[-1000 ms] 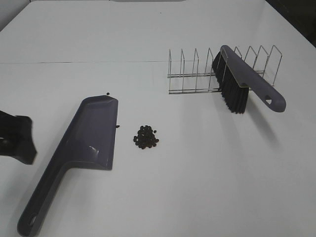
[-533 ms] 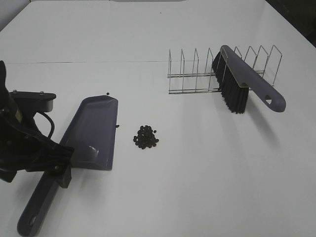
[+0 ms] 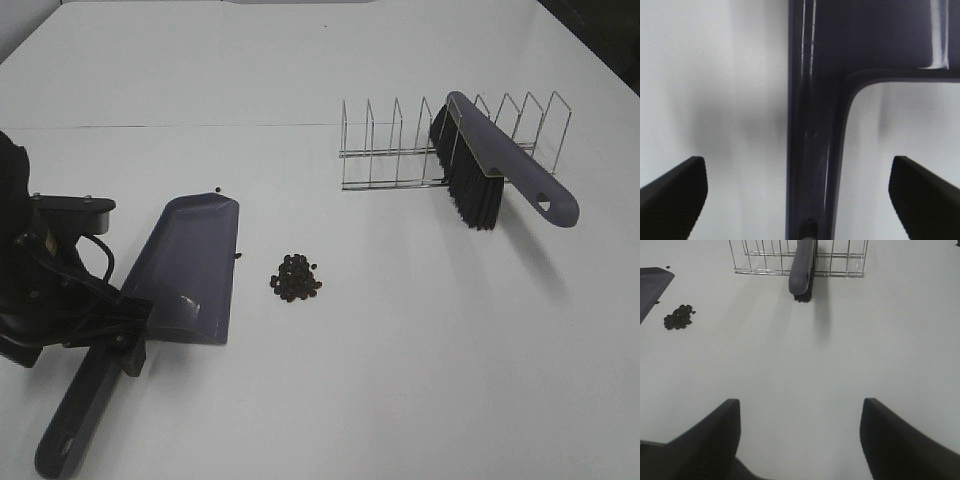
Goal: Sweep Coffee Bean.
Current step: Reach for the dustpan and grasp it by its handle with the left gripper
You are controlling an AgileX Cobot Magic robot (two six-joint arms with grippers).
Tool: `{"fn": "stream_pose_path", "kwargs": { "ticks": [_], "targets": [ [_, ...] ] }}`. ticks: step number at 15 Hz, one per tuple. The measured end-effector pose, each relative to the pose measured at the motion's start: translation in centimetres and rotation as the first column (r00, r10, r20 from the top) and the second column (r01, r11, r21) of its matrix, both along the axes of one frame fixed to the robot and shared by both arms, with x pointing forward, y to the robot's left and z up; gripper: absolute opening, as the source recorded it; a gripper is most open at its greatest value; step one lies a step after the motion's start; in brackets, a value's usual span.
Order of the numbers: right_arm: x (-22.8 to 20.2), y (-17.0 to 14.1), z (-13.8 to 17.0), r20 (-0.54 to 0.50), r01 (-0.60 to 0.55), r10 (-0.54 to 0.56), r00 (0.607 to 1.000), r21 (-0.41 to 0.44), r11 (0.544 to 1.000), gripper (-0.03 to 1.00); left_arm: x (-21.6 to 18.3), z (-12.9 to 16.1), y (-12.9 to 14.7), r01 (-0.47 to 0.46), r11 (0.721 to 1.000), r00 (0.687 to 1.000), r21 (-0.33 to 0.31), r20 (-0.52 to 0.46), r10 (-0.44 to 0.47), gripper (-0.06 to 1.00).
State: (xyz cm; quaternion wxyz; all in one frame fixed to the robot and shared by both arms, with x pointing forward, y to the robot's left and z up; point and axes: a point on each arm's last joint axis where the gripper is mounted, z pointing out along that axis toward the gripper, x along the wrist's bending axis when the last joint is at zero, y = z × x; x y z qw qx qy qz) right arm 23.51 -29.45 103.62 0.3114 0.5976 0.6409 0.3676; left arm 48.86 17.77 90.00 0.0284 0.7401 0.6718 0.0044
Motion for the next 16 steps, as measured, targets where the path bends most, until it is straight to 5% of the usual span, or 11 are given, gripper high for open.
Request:
{"fn": "stream_pose_path", "kwargs": {
  "ticks": [8,16],
  "targets": [
    [0.0,0.0,0.0,0.000,0.000,0.000,1.000,0.000,1.000,0.59,1.6,-2.5,-0.8,-0.005,1.000,1.000,-0.007,0.009,0.005,0.73],
    [0.0,0.0,0.0,0.000,0.000,0.000,1.000,0.000,1.000,0.59,1.7,-2.9,-0.9,-0.004,1.000,1.000,-0.002,-0.003,0.004,0.31]
  ]
}}
